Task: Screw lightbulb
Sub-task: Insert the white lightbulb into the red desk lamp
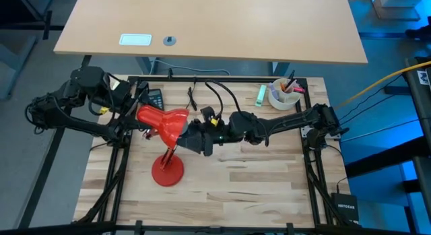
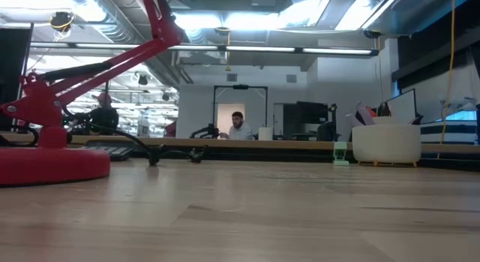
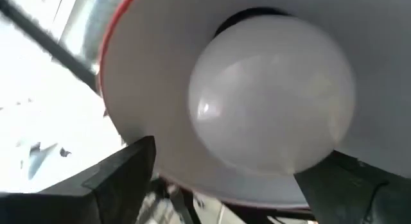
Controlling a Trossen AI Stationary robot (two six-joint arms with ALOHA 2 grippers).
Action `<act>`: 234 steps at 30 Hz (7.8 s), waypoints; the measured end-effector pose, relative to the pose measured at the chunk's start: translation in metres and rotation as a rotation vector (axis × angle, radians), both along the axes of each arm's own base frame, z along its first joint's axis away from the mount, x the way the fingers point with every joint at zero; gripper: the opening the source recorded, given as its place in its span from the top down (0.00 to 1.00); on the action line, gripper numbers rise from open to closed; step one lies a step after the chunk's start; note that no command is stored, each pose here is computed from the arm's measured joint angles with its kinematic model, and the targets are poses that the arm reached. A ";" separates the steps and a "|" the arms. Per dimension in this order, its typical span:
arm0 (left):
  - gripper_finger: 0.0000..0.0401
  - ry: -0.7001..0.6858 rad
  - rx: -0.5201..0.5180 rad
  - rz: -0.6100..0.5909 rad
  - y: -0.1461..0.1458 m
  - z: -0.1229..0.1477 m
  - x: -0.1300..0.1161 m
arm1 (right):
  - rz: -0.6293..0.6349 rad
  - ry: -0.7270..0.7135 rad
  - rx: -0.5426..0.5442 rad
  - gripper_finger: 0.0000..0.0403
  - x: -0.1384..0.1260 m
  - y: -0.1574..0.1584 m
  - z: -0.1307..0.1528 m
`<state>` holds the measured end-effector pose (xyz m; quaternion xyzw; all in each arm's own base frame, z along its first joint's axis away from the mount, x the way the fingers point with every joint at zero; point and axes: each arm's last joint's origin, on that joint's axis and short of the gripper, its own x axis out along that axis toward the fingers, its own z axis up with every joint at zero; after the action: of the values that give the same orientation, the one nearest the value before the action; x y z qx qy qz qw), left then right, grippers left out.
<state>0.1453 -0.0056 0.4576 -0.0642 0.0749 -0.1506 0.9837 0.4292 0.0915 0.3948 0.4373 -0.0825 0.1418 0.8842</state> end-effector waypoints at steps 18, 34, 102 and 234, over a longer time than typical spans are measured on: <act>0.34 -0.002 -0.018 -0.257 -0.007 0.000 -0.006 | 0.028 0.481 -0.822 0.16 -0.045 -0.005 -0.017; 0.34 0.057 -0.111 -0.437 -0.011 -0.002 -0.010 | 0.024 0.594 -1.157 0.16 -0.048 -0.010 -0.034; 0.34 -0.065 0.076 0.077 -0.015 0.005 -0.013 | -0.285 0.389 -1.256 0.16 -0.063 -0.015 0.015; 0.34 -0.060 0.105 0.054 -0.017 0.004 -0.013 | -0.322 -0.007 -0.258 0.43 -0.009 0.006 0.008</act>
<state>0.1327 -0.0222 0.4621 -0.0098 0.0512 -0.1219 0.9912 0.4207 0.0975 0.4025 0.3012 -0.1355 0.0096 0.9438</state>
